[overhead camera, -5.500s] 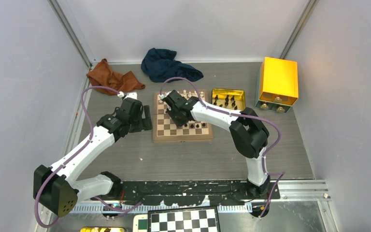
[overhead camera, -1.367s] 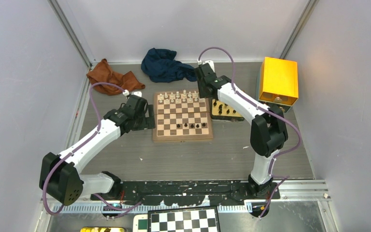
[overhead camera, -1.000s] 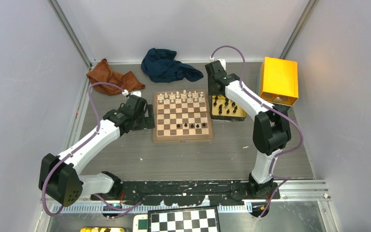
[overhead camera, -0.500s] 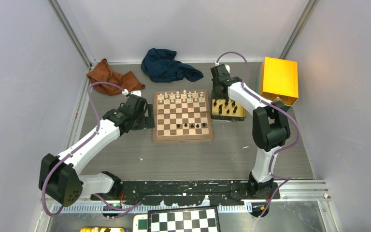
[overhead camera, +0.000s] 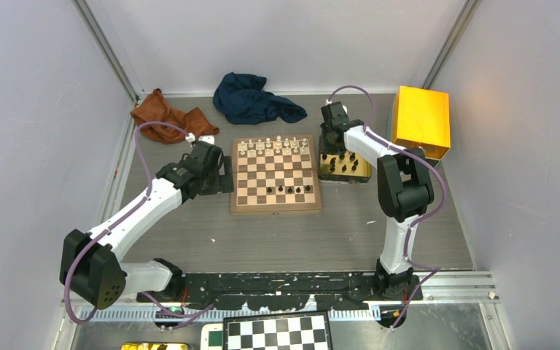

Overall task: Set up the chess pieces on the board
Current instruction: Pick up the chess piece from the storage box.

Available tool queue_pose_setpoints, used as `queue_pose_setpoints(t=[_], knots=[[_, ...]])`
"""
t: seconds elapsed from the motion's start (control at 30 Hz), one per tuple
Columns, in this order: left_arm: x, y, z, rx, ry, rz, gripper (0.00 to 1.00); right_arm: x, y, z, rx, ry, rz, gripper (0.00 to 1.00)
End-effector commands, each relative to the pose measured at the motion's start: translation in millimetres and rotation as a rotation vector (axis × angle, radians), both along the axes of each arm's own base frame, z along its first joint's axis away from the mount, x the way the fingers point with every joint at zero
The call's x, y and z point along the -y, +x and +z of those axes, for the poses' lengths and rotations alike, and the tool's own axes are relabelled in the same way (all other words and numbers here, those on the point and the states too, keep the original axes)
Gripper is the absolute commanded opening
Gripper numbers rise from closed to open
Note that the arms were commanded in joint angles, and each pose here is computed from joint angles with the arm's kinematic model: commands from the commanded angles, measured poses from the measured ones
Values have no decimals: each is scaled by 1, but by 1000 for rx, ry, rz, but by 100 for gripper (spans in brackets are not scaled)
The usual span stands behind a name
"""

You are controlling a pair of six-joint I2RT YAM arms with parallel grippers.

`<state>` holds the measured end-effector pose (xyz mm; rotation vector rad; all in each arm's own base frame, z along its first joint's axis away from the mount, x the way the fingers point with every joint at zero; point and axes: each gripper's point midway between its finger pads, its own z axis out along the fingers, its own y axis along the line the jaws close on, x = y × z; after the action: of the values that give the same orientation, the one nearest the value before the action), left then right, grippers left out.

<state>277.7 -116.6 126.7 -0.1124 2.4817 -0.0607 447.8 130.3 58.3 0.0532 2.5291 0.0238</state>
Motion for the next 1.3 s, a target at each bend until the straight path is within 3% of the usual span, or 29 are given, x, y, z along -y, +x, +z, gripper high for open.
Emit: queue_pose_setpoints(t=[0.0,0.53,1.27], knots=[[2,12,17,47,-10,7,97,-7,16,10,58,46,12,31],[3,14,15,40,-8,4,96,-5,26,4,63,56,16,29],[4,14,14,35,-11,6,96,-6,31,15,85,57,25,11]])
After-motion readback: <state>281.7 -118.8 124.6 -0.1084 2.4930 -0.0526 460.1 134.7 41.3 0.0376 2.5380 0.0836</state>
